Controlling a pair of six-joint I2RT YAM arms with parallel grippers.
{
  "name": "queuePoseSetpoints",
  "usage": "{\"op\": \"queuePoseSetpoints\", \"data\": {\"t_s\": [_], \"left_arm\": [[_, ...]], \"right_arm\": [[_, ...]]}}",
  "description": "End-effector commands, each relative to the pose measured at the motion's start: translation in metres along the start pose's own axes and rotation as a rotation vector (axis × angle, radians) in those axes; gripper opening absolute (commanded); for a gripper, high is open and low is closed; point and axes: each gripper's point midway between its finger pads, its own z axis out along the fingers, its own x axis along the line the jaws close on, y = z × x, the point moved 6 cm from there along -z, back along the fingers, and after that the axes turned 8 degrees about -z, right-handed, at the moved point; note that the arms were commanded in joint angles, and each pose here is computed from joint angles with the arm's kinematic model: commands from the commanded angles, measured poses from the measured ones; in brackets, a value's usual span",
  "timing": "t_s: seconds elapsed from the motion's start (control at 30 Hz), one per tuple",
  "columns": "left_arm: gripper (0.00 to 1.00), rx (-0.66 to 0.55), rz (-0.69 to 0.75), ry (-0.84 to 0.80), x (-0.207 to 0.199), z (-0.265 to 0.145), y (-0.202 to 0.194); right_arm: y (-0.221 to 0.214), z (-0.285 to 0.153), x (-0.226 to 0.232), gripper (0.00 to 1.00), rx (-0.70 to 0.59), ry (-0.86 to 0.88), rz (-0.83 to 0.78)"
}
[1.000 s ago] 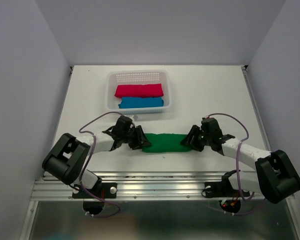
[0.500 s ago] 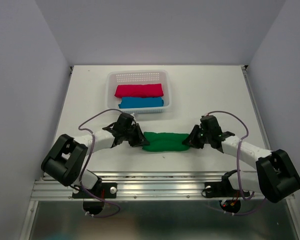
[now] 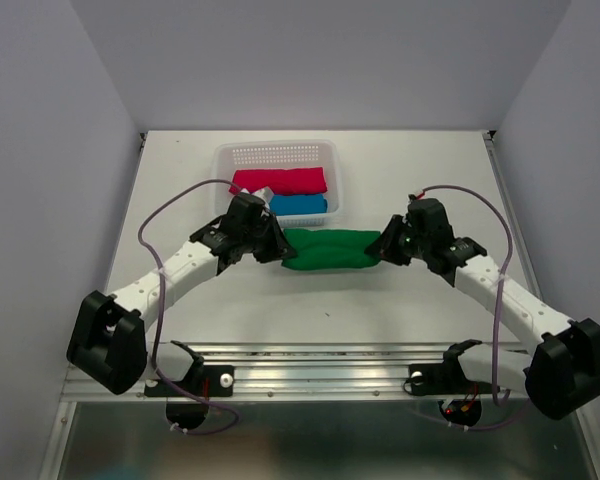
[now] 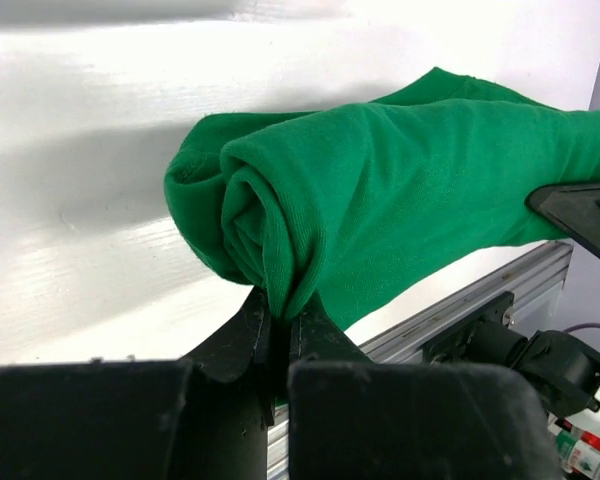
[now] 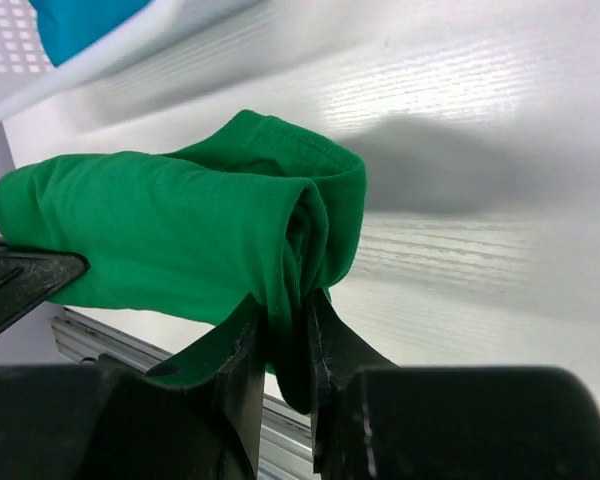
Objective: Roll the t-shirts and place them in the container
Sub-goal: Place the T-shirt in the bin.
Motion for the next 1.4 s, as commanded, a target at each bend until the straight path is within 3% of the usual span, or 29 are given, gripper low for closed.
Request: {"op": "queuePoseSetpoints", "data": {"t_s": [0.0,0.13,0.3,0.5,0.67,0.83,1.2,1.37], "left_arm": [[0.0,-0.075,0.065,-0.011,-0.023,-0.026,0.021],[0.0,-0.138,0.09,0.012,-0.037,-0.043,0.051],[0.0,-0.265,0.131,0.081,-0.047,-0.063,0.115],[0.0,-0.352,0.146,0.115,-0.052,-0.069,0.174],[0.0,-0.383,0.142,0.157,-0.03,-0.065,0.208],[0.0,-0.363,0.112,0.181,-0.002,-0.047,0.224],[0.0,-0.254,0.07,0.254,0.05,-0.006,0.224],[0.0,-0.215,0.064,0.293,0.067,-0.001,0.212]], "right_arm": [[0.031,-0.021,0.025,0.01,-0.093,0.042,-0.05],[0.056,-0.026,0.043,0.01,-0.137,0.053,-0.09],[0.101,-0.018,0.074,0.01,-0.185,0.089,-0.174],[0.138,0.034,0.09,0.01,-0.167,0.085,-0.23],[0.161,0.071,0.103,0.01,-0.164,0.13,-0.257],[0.158,0.119,0.094,0.01,-0.108,0.144,-0.239],[0.146,0.166,0.097,0.01,-0.025,0.143,-0.255],[0.135,0.169,0.088,0.01,-0.013,0.098,-0.259]]}}
